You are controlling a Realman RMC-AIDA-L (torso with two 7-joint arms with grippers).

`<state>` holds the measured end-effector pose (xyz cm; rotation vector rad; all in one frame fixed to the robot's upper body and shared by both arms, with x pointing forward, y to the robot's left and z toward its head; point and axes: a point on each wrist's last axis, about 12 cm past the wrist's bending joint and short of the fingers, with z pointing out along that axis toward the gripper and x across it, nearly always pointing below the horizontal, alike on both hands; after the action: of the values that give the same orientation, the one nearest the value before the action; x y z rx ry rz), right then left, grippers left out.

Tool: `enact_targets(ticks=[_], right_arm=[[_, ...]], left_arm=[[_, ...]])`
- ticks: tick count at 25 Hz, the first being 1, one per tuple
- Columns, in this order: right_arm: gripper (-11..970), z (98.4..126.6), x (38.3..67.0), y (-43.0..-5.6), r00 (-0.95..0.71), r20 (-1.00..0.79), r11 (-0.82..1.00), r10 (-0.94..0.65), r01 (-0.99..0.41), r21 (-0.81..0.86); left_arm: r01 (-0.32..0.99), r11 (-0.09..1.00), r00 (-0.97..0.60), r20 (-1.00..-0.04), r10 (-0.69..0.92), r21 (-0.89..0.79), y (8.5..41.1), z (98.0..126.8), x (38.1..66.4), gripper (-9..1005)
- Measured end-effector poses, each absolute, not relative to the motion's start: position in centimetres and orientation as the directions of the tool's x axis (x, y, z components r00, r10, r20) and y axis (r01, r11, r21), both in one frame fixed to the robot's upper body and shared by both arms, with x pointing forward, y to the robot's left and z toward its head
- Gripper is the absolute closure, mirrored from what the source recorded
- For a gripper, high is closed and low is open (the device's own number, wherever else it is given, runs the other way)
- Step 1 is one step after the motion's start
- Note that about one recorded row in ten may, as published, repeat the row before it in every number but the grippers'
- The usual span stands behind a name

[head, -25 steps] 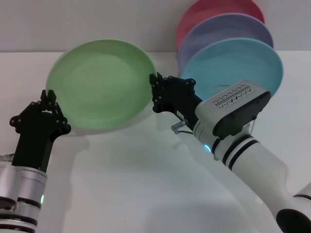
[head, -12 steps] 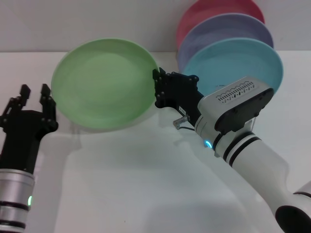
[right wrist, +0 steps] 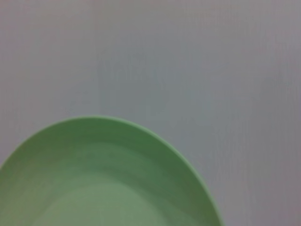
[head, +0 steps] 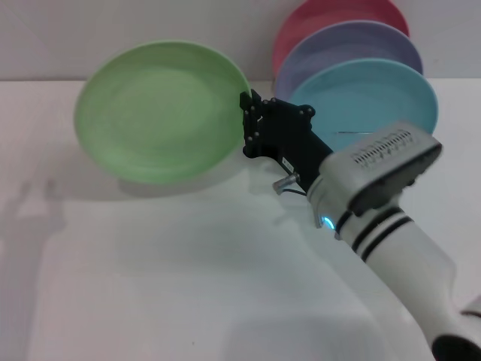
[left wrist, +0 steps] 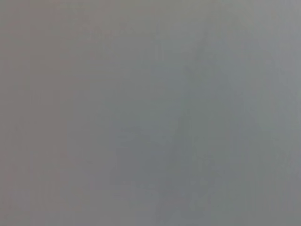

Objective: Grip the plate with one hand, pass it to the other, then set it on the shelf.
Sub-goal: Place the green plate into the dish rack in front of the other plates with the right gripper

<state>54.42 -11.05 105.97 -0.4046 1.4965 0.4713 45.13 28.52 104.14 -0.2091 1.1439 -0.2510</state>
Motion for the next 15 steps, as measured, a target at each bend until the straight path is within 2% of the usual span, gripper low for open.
enact_targets(ticks=[3,8,15], right_arm=[[942,106.4,52.6,-11.4,0.074,-0.990,0.845,0.119,-0.531,0.062],[942,106.8,50.2,-13.1,0.149,-0.965,0.870,0.218,-0.477,0.123],[942,106.4,47.0,-16.2,0.241,-0.934,0.913,0.266,-0.373,0.164]], left_arm=[[0.057,0.942,0.417,-0.849,-0.324,-0.331,30.8,104.4,46.0,619],[0.035,0.945,0.424,-0.851,-0.309,-0.325,32.6,104.7,46.9,622],[0.031,0.951,0.392,-0.871,-0.295,-0.308,32.9,104.7,47.9,625]])
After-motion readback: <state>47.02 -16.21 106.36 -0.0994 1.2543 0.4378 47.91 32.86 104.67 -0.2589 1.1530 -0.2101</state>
